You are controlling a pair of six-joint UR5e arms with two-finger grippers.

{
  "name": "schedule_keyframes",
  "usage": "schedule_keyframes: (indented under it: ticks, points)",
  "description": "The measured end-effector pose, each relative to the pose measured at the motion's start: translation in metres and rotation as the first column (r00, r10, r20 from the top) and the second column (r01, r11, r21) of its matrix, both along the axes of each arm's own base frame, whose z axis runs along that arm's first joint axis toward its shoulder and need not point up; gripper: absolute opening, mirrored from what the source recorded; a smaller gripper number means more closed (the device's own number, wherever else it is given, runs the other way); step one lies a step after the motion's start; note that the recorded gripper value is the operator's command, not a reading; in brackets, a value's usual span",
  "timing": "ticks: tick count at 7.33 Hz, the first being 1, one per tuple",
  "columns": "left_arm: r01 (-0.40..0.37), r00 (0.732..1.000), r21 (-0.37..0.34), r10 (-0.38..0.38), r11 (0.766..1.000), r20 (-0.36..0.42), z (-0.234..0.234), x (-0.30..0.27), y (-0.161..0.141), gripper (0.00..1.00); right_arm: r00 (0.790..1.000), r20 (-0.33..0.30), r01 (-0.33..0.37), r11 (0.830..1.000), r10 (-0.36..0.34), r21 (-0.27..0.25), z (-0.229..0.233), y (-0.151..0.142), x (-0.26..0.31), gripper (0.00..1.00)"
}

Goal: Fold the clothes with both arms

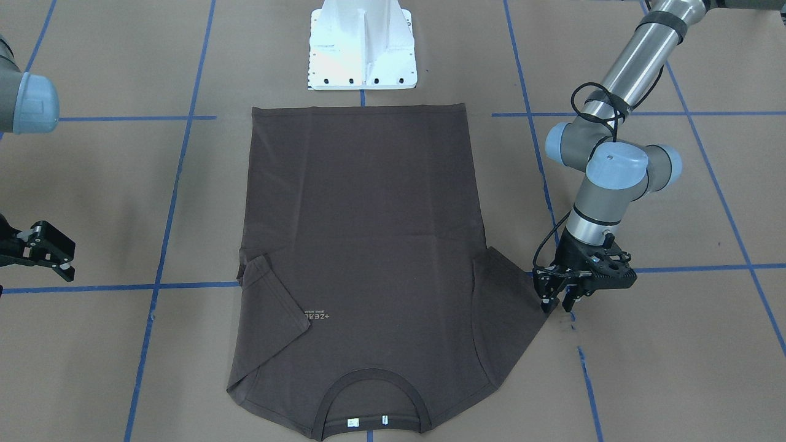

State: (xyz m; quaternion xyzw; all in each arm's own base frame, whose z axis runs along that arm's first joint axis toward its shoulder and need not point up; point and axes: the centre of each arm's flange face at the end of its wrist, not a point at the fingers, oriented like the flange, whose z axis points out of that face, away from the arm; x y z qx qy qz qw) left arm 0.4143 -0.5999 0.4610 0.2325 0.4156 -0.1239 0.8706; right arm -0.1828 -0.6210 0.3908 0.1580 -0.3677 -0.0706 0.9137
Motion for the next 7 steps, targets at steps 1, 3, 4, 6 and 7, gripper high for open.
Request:
schedule_keyframes:
  ticks: [1, 3, 4, 6, 7]
  points:
    - [0.0, 1.0, -0.001, 0.0, 1.0, 0.0, 0.0, 0.0001, 0.0004, 0.5, 1.0, 0.0, -0.001, 1.0, 0.001, 0.0, 0.0002, 0.0, 0.0003, 1.0]
    - [-0.005, 1.0, -0.004, 0.005, 1.0, -0.002, -0.0004, 0.0042, 0.0036, 0.5, 1.0, -0.001, -0.001, 1.0, 0.001, -0.001, 0.0009, 0.0001, 0.0005, 1.0]
    - [-0.007, 1.0, -0.005, 0.007, 1.0, -0.002, -0.0002, 0.0056, 0.0048, 0.44, 1.0, -0.002, -0.001, 1.0, 0.001, -0.002, 0.0015, 0.0002, 0.0007, 1.0]
    - [-0.007, 1.0, -0.008, 0.007, 1.0, -0.002, 0.0007, 0.0063, 0.0059, 0.0, 1.0, -0.003, -0.002, 1.0, 0.002, -0.003, 0.0024, 0.0005, 0.0009, 1.0]
    - [-0.006, 1.0, -0.009, 0.006, 1.0, -0.004, 0.0003, 0.0058, 0.0058, 0.0, 1.0, -0.003, -0.002, 1.0, 0.002, -0.004, 0.0029, 0.0007, 0.0009, 1.0]
